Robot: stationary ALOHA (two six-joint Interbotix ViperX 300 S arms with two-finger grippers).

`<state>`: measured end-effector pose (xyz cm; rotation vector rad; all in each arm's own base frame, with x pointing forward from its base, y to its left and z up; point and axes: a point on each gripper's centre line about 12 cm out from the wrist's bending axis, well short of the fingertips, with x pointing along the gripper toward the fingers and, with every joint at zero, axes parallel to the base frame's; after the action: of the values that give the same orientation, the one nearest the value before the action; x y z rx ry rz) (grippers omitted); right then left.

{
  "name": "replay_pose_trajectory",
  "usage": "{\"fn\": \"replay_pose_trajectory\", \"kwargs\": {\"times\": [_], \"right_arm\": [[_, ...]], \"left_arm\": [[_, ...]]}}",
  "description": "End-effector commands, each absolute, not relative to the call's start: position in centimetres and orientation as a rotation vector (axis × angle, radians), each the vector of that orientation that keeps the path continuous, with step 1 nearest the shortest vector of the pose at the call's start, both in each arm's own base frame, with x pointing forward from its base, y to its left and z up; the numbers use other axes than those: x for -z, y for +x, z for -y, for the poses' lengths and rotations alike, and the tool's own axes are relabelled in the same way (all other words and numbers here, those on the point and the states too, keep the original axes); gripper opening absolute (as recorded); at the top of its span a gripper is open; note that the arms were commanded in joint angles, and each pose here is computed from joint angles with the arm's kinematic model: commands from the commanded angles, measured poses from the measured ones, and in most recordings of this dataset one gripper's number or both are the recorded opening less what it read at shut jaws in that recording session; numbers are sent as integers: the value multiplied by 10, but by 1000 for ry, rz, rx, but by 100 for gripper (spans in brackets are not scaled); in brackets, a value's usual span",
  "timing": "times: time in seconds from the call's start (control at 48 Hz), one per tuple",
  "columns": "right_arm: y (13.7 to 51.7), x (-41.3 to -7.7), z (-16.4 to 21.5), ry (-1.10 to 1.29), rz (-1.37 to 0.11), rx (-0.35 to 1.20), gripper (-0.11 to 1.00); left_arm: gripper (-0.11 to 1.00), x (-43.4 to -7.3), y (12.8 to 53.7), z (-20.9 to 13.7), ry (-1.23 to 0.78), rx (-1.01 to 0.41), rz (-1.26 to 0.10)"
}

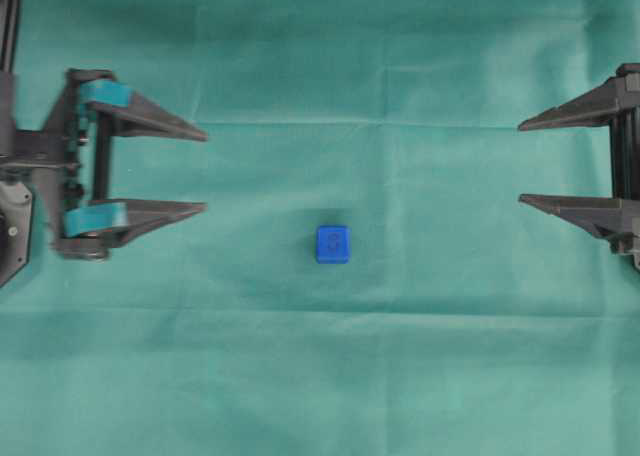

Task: Handover the blue block to the right arm after grasping it with the left arm, then place it in the designated position.
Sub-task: 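Lower the open left gripper around the blue cube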

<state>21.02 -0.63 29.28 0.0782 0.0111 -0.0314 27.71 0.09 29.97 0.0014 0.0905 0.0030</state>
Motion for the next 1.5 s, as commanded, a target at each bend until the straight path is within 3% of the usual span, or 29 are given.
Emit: {"fn": "replay_pose_trajectory", "kwargs": {"times": [0.0, 0.417, 0.876, 1.481], "right_arm": [[213, -304, 7, 75, 18, 32, 94], [214, -304, 7, 69, 19, 31, 94], [214, -303, 7, 66, 15, 30, 94], [214, -303, 7, 67, 13, 30, 94]], "left_arm": [[100, -314, 295, -2, 3, -7, -51], [100, -319, 362, -3, 9, -7, -92], [100, -314, 367, -3, -4, -8, -179], [100, -305, 388, -2, -16, -10, -669]]}}
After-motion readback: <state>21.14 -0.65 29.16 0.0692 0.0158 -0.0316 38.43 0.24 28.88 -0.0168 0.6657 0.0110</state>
